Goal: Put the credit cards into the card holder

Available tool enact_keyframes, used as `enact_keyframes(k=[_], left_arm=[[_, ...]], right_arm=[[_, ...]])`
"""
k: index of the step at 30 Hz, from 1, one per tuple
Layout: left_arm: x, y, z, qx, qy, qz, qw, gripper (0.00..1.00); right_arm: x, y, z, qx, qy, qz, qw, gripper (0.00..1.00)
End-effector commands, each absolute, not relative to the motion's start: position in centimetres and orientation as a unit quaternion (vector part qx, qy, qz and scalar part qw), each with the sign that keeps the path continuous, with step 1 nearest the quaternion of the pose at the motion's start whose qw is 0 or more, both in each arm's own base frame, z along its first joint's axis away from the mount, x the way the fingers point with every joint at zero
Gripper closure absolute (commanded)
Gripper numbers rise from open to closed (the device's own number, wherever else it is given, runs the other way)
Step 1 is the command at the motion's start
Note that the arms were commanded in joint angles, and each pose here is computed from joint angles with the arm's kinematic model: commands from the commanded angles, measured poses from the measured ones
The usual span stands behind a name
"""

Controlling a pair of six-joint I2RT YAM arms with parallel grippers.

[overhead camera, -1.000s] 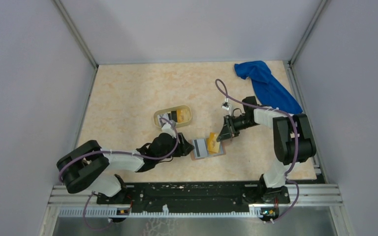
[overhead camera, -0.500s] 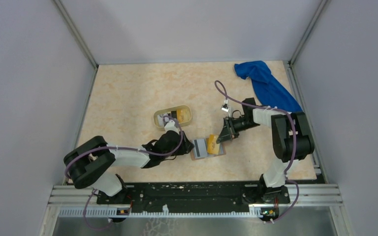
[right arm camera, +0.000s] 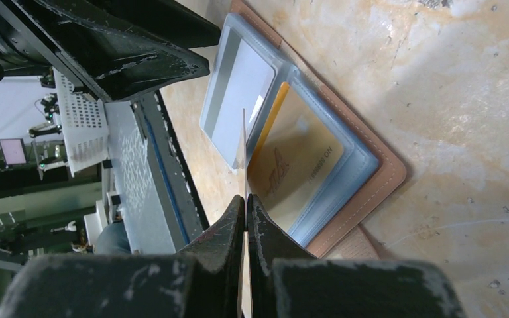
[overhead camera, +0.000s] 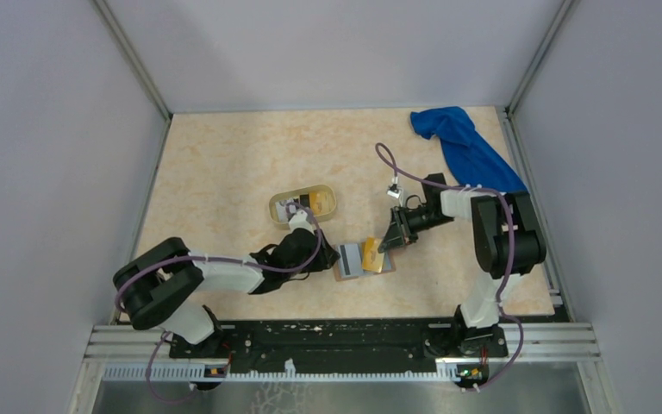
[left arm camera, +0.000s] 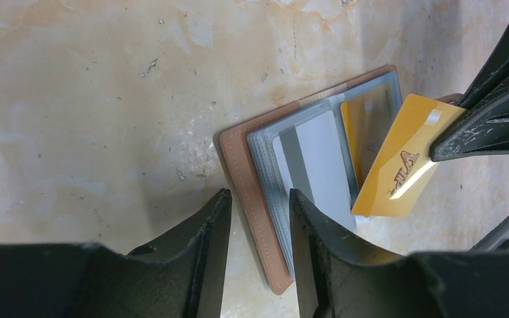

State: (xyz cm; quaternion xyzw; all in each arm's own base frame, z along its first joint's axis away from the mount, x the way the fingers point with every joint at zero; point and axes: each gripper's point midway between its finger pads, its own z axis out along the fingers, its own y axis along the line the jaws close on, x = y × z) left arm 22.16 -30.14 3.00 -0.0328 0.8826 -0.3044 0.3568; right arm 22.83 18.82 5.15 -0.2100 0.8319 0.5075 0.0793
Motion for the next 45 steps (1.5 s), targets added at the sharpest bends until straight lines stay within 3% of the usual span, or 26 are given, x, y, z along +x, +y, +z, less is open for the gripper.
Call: enact_keyframes(k=[1,15,31,45], left_arm=[[21.7,-30.0,1.8,-0.023,0.895,-0.287,0.342,0.55],[21.6,-30.5,1.7,-0.012,0.895,-0.292,0.338,0.62],[21.5,-30.7,1.7,-0.007,0.894,-0.296,0.336,0.63],[21.5,-30.6,1.8,-0.008,0.893,-0.297,0.338,0.63]], right_arm=[[23.2,19.1,4.7,-0.205,0.828,0.517,0.077,1.00],[23.3,20.6,4.7,-0.208,0.820,0.529,0.068,1.00],[23.2,22.0,4.1,-0.170,0.818,0.548,0.029,1.00],[23.2,20.0,3.4,-0.115,0.869,0.479,0.047,1.00]])
